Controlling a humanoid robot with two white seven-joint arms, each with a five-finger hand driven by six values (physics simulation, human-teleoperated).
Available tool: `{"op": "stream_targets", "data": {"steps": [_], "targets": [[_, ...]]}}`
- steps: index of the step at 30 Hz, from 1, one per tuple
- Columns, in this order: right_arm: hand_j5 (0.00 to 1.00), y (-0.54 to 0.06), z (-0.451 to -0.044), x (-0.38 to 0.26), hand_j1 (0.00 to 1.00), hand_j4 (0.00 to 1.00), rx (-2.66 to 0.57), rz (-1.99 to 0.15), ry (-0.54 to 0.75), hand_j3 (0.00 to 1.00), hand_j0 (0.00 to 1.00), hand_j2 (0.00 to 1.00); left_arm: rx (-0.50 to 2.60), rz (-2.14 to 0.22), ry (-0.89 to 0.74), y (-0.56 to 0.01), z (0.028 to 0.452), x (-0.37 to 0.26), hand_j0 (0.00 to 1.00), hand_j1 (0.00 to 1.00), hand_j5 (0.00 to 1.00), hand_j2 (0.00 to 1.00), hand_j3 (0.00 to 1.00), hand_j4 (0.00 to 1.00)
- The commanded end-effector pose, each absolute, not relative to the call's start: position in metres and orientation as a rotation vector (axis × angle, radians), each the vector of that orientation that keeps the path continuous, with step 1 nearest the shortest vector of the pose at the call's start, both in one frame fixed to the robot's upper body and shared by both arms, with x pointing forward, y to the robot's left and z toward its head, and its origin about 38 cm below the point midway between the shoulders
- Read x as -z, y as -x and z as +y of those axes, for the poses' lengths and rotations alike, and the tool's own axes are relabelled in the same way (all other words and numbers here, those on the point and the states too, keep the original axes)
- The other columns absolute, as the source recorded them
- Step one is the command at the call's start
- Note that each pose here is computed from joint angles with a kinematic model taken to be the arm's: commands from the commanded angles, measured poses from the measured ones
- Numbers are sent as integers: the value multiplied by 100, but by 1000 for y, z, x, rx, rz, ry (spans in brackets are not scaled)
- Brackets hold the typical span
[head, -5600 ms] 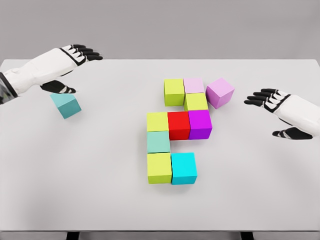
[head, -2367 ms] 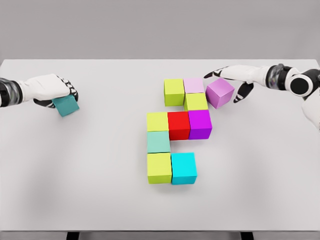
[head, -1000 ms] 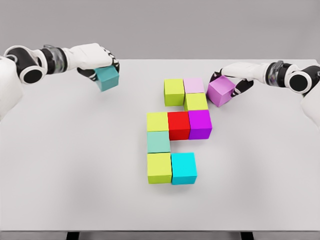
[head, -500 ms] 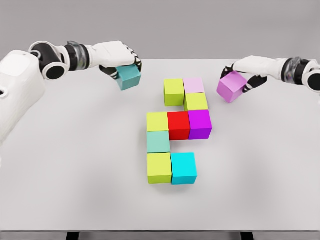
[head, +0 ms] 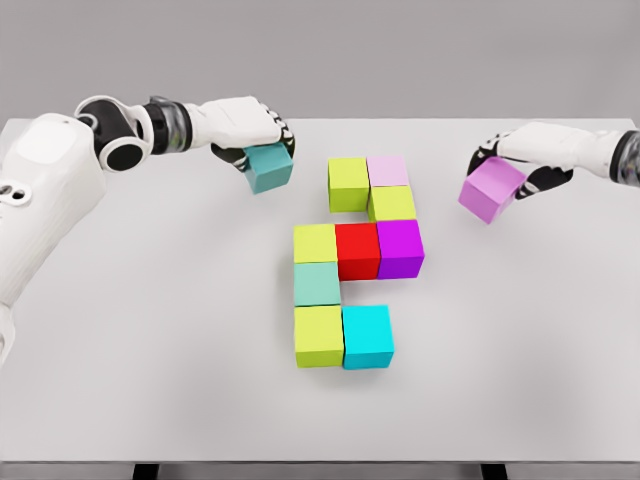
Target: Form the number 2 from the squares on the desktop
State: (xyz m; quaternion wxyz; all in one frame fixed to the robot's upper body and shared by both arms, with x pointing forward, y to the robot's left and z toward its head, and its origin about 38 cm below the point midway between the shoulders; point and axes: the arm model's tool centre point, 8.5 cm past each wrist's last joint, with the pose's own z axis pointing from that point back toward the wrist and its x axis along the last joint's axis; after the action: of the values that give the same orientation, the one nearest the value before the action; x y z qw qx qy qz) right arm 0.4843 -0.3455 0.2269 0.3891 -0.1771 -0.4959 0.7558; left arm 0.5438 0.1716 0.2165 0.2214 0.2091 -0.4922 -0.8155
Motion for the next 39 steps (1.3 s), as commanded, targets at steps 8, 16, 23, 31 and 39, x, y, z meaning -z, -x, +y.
{"op": "stream_targets", "data": {"steps": [8, 16, 23, 31, 39], "targets": [[61, -457, -344, -240, 61, 61, -1970, -1304, 423, 61, 61, 61, 2248, -1354, -563, -541, 173, -209, 62, 62, 62, 62, 62, 62], [61, -435, -340, -243, 61, 61, -2016, -1321, 383, 61, 61, 61, 2244, -1336, -542, -539, 176, -198, 66, 66, 66, 66, 66, 66], [61, -412, -335, -243, 61, 61, -2067, -1325, 336, 61, 61, 61, 2254, -1323, -533, -538, 176, -194, 85, 85, 85, 85, 85, 85], [61, -388, -327, -237, 61, 61, -2133, -1303, 287, 61, 61, 61, 2254, -1320, -533, -538, 178, -194, 100, 100, 100, 100, 100, 100], [61, -362, -311, -231, 61, 61, -2207, -1306, 223, 61, 61, 61, 2184, -1318, -593, -546, 216, -218, 100, 100, 100, 100, 100, 100]]}}
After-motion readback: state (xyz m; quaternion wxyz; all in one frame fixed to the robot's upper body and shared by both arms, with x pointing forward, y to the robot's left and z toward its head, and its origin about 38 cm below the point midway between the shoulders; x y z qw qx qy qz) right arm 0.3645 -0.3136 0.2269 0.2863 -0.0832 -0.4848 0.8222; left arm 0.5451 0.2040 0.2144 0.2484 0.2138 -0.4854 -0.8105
